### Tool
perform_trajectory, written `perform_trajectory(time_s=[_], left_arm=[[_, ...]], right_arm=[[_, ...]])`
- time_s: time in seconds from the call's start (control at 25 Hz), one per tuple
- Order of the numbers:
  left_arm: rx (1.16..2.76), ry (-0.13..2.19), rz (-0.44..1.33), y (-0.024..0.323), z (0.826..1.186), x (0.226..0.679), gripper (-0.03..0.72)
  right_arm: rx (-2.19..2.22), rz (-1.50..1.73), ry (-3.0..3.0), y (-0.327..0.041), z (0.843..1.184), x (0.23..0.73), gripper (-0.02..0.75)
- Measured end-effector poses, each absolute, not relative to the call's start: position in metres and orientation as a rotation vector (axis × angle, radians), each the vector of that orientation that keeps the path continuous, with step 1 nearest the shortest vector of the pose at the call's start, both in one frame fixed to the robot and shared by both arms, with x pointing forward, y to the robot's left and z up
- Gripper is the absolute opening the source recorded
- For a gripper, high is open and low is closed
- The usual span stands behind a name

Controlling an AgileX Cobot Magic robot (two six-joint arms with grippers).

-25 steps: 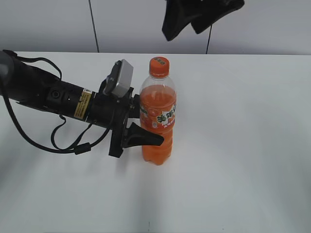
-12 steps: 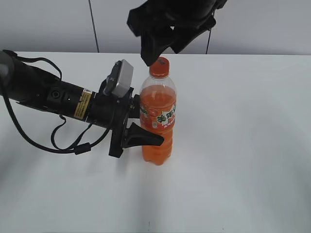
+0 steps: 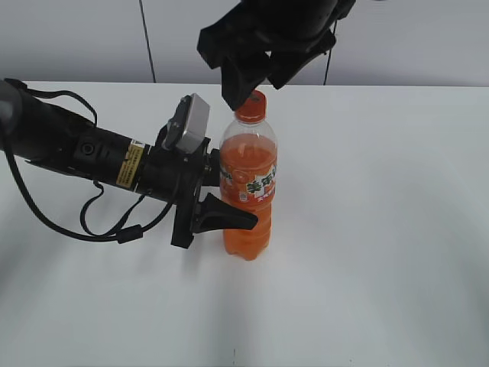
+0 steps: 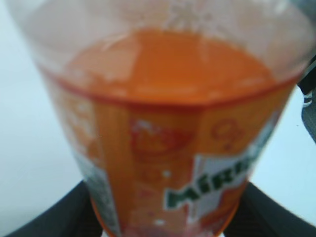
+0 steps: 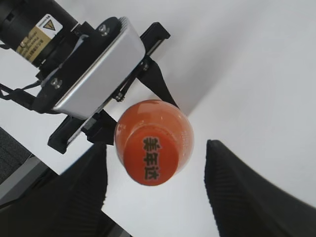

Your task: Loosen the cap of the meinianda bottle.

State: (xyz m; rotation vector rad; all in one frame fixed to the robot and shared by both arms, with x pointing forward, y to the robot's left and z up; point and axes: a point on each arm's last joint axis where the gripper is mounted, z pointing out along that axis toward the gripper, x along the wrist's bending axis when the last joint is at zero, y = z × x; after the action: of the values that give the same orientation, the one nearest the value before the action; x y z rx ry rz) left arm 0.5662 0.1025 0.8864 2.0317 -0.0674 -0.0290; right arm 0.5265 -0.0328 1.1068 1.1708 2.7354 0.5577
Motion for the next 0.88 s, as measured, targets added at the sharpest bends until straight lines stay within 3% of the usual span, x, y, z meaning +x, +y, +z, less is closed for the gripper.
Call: perform_trajectory(time_s=[0.52,0.76,0.88], left_arm=[[2.032,-0.067,-0.029,0.1025,0.8864,0.5662,0.401],[2.037,-0.063,-0.026,0.1027,0.8860,0.5667,0.401],[2.037,-0.061,-0.026,0.1027,0.8860,0.5667,0.401]], right_arm=[[1.181,0.523,2.749,-0.0292,1.0963,0.5305,0.452],[1.183,0.525,2.752,-0.0289,1.0962,0.5304,0.272],[1.182,0.526,2.753,-0.0289,1.0962,0.5303,0.266]])
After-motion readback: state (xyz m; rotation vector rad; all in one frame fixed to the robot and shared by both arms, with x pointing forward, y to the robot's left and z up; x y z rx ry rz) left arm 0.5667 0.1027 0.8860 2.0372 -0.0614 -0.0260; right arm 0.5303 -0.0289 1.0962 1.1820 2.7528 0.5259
